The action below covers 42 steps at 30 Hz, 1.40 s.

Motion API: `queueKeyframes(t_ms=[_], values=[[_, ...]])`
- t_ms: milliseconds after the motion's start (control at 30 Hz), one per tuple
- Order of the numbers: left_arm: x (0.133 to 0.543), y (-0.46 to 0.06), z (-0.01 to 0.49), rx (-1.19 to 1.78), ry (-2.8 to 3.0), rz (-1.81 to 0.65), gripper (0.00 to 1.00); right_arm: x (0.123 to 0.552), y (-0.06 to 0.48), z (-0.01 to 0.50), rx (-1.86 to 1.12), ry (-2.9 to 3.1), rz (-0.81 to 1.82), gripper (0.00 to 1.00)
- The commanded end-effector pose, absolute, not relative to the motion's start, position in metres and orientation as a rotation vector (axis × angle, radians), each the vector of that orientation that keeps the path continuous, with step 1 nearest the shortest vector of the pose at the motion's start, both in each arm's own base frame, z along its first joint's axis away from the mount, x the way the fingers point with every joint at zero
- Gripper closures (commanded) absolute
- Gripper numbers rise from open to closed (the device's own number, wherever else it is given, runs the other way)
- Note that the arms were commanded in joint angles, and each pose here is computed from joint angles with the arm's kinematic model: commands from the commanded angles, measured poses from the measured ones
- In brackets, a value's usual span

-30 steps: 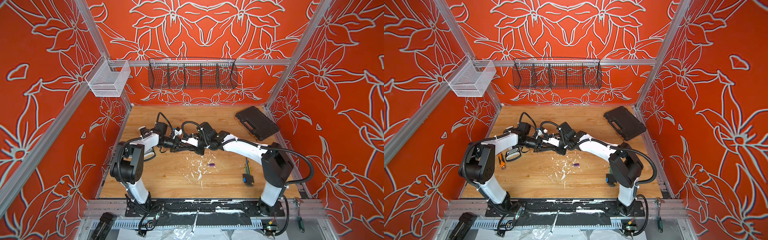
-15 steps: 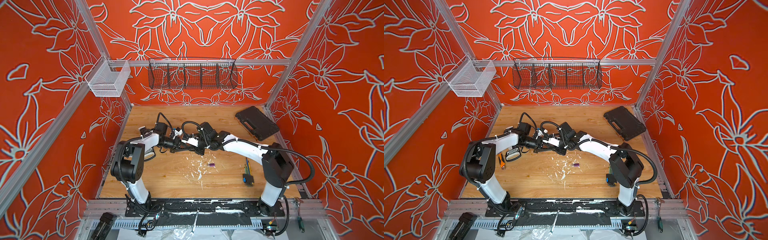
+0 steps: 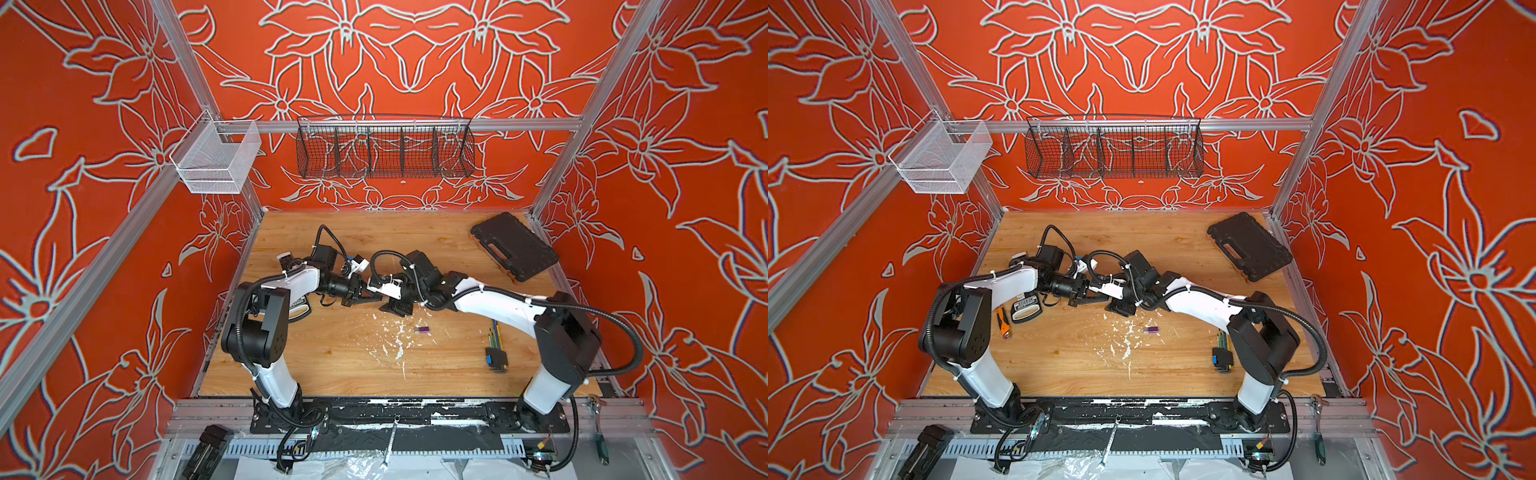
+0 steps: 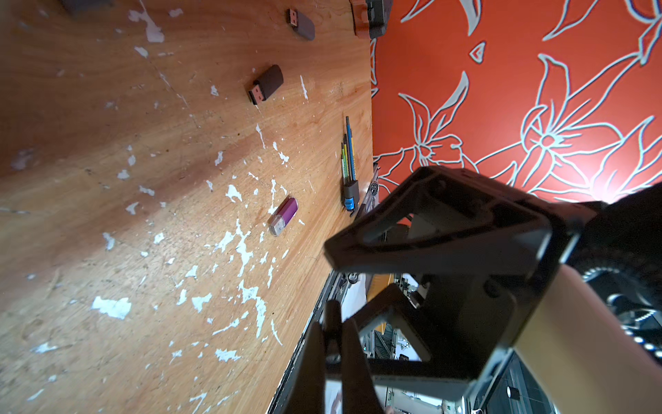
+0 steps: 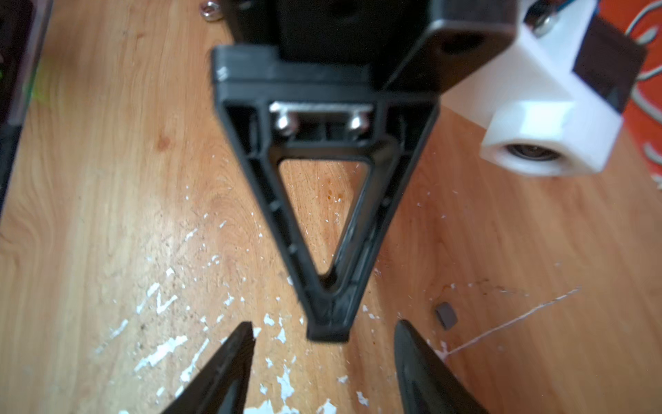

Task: Close the usb drive cover
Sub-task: Pick up the cover from the center of the board, then pick up the USB drive from the center of the board.

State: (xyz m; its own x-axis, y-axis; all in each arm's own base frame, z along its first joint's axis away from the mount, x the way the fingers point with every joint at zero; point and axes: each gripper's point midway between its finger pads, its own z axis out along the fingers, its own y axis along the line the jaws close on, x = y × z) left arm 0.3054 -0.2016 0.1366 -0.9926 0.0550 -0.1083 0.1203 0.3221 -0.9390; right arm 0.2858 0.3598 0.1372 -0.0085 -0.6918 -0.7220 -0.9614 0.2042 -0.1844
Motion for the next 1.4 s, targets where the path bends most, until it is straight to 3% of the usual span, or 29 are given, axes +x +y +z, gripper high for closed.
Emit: queueKeyframes(t_ms=[0, 167, 367, 600, 933, 1367], values=[[0.305, -0.202, 0.15, 0.217, 2.467, -1.745, 1.0, 0.301, 0.351, 0.162, -1.485, 1.656, 0.39, 0.3], [0.309, -0.199, 0.151, 0.209, 2.473, -1.666, 1.0, 0.303, 0.306, 0.161, -1.529, 1.769, 0.482, 0.34], [0.313, -0.195, 0.157, 0.207, 2.445, -1.566, 1.0, 0.313, 0.253, 0.123, -1.68, 1.985, 0.342, 0.43], [0.316, -0.192, 0.164, 0.192, 2.434, -1.516, 1.0, 0.331, 0.217, 0.09, -1.764, 2.085, 0.225, 0.43], [0.319, -0.193, 0.169, 0.193, 2.437, -1.515, 1.0, 0.367, 0.207, 0.067, -1.867, 2.11, 0.186, 0.45], [0.325, -0.194, 0.17, 0.175, 2.443, -1.524, 1.0, 0.368, 0.215, 0.052, -1.909, 2.123, 0.302, 0.5]])
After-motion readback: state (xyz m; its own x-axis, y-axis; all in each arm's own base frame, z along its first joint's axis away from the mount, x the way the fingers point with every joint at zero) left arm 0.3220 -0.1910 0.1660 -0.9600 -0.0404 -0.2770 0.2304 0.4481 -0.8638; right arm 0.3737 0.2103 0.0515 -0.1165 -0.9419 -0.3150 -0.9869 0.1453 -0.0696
